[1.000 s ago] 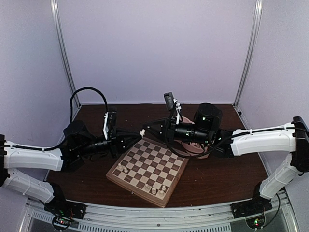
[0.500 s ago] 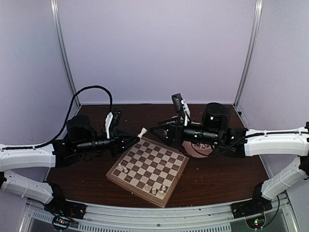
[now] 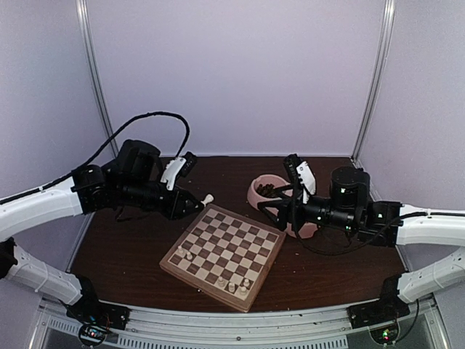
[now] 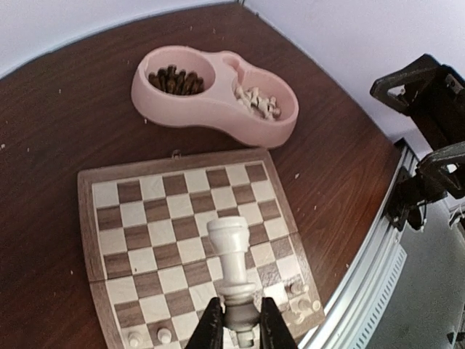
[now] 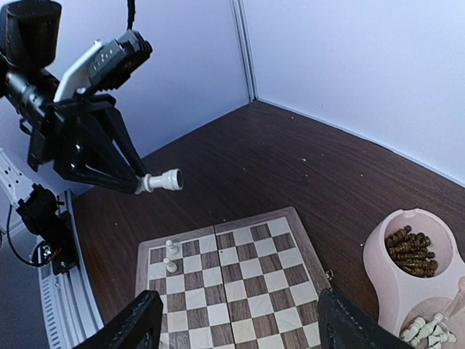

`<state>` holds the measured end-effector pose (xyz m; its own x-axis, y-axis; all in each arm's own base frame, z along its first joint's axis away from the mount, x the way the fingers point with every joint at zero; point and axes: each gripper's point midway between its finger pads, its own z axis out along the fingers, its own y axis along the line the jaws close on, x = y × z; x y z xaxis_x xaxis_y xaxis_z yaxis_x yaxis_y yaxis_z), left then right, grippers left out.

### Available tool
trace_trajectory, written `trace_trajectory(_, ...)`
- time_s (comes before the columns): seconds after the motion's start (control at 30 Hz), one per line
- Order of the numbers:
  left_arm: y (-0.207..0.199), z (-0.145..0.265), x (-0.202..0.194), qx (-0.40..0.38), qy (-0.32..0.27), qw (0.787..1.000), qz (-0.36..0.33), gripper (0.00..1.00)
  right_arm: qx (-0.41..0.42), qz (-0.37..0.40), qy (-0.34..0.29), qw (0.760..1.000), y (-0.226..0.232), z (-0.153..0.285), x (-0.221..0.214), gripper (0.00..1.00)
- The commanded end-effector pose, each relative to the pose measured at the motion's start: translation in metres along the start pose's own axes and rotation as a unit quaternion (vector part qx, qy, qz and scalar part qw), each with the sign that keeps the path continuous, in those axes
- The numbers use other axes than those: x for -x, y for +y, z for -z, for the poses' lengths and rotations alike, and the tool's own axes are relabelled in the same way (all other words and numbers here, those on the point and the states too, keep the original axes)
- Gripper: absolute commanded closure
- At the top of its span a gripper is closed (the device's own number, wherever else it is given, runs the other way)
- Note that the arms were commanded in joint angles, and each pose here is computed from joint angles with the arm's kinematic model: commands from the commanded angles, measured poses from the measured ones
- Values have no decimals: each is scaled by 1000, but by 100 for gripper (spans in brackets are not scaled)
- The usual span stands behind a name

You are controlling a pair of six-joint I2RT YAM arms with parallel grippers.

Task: Set up the chess pieces on the board
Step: Pass from the right arm to the left, then pass from the left arm to the right

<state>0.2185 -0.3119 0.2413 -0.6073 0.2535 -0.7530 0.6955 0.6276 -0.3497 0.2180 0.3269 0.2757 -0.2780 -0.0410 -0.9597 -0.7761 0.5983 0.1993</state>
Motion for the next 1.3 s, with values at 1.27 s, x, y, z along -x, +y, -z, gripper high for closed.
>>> trace_trajectory(1.27,2,-31,-43,-19,268,962,58,100,21,451,83,888,62,-90,-70,34)
